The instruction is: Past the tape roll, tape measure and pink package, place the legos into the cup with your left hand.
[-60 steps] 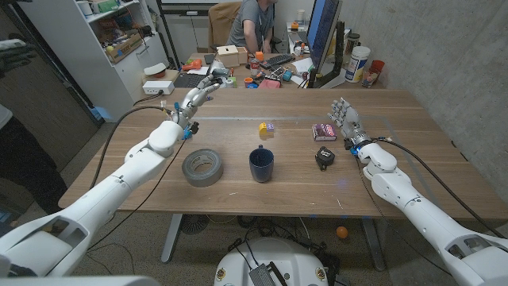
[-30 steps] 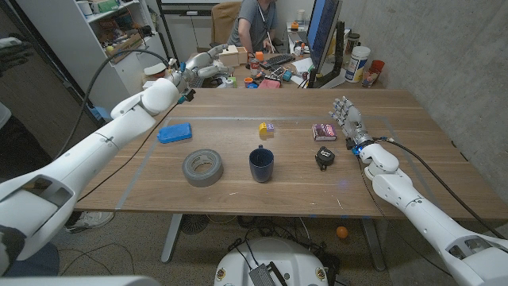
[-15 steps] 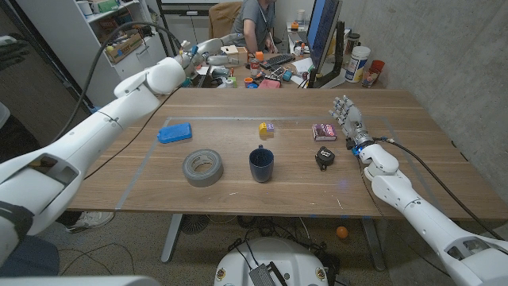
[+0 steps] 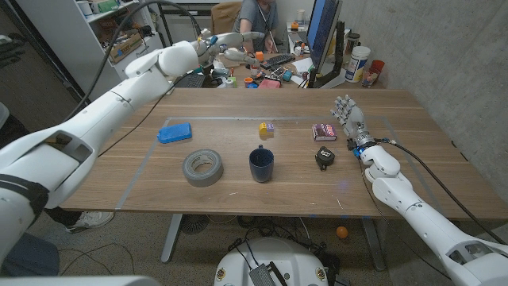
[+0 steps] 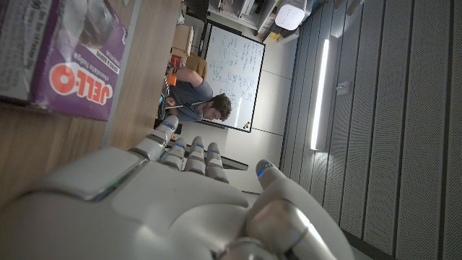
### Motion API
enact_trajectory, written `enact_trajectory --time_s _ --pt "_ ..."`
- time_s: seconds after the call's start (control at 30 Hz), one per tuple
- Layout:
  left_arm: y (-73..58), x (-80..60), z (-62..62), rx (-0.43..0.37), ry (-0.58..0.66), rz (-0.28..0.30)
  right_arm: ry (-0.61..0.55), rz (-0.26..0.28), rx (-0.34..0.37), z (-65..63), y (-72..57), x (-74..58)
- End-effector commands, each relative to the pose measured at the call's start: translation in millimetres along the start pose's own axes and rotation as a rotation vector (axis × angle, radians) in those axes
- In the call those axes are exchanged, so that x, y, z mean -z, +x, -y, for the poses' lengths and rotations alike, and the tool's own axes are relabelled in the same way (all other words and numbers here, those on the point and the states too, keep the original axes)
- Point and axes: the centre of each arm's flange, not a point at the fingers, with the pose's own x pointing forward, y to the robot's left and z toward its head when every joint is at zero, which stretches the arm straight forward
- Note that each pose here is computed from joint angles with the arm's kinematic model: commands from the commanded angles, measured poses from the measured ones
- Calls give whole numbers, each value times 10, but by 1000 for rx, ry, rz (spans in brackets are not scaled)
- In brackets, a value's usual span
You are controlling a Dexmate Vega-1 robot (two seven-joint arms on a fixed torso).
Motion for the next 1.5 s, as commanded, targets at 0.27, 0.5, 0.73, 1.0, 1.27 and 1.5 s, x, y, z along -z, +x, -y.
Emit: enact_trajectory --time_s 0.27,0.5,0.73,1.0,1.27,1.5 --pt "241 -423 -112 139 180 66 9 18 8 45 -39 -13" --pt "270 -551 -84 161 220 89 10 20 8 51 -39 -13" --pt "313 -634 -36 180 238 108 12 20 8 62 -53 -8" --pt "400 -623 33 236 266 82 11 22 8 77 -73 -13" --pt "511 -640 206 335 297 70 12 23 8 95 -88 -20" --pt "556 -657 312 362 306 74 12 21 10 109 -102 -16"
